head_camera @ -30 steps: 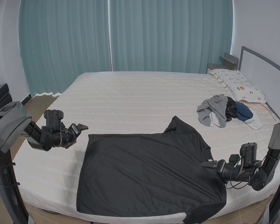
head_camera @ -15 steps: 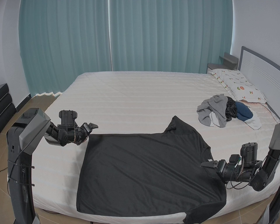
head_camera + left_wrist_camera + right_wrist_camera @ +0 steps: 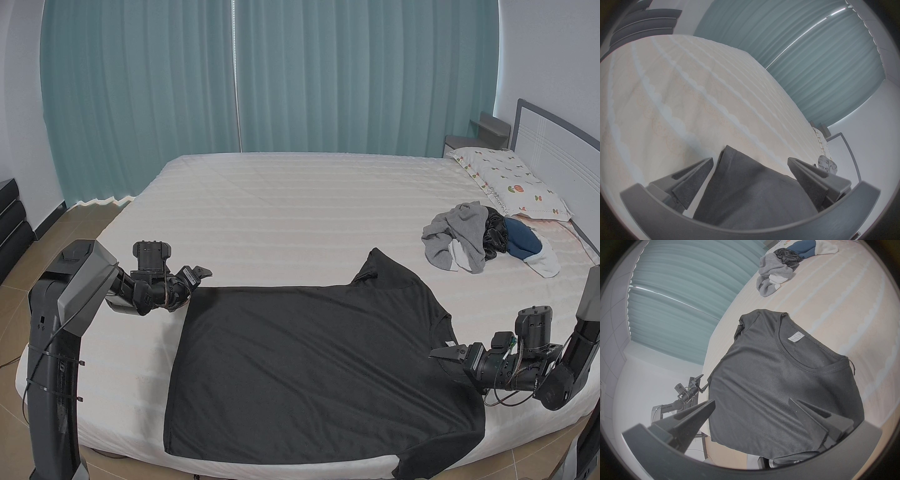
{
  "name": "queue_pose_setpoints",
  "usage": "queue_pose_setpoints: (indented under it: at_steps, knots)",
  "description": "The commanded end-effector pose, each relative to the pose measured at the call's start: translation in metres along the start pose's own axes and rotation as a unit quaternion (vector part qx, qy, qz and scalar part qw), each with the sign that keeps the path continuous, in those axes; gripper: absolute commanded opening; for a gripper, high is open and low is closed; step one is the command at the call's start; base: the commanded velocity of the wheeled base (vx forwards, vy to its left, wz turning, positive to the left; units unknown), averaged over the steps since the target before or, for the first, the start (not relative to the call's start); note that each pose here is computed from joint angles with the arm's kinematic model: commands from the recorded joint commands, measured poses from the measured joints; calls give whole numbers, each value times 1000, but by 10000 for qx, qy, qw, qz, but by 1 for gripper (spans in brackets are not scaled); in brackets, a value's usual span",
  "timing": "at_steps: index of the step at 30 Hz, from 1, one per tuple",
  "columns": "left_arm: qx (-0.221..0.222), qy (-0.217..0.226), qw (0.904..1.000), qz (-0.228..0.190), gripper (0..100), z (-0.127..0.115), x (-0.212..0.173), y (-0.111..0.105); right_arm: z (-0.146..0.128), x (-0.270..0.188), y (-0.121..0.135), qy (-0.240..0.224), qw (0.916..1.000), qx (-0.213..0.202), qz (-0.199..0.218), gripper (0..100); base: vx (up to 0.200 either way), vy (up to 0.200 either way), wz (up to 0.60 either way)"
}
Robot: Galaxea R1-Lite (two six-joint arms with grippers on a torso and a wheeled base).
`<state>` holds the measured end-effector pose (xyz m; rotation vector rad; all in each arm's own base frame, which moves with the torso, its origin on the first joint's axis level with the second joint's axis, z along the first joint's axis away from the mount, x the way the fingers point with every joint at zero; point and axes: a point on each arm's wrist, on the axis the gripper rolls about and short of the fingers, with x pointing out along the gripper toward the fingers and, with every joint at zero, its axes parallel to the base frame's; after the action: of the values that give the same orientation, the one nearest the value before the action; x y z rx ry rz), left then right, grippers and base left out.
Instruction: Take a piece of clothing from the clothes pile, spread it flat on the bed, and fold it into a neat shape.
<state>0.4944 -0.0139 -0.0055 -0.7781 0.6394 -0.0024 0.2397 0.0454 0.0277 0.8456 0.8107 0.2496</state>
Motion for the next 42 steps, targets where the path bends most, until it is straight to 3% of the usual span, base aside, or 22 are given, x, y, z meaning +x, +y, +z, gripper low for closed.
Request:
queue_pose_setpoints:
  at_steps: [1, 5, 6, 17, 22, 28, 42]
  knots:
    - [-11, 11, 10000, 24, 100, -2, 9, 6, 0, 0, 1, 2, 10000, -14, 14, 100, 0, 0, 0]
    - [-10, -16, 10000, 42, 100, -2, 11, 7, 0, 0, 1, -3, 10000, -17, 19, 100, 0, 0, 0]
    - [-10, -16, 10000, 42, 0, -2, 11, 7, 0, 0, 1, -3, 10000, -17, 19, 100, 0, 0, 0]
    - [20, -615, 9975, 344, 0, 5, 26, 9, 0, -1, 1, -14, 10000, 3, 11, 100, 0, 0, 0]
    - [18, -648, 9974, 323, 0, 6, 26, 8, 0, -1, 1, -4, 10000, -6, 9, 100, 0, 0, 0]
    - [-298, -959, 9949, 117, 0, 14, 29, 3, 0, -1, 1, -4, 10000, 2, 9, 100, 0, 0, 0]
    - [-337, -1331, 9900, 320, 0, 18, 39, 8, 0, 0, 0, 1, 10000, 5, 3, 100, 0, 0, 0]
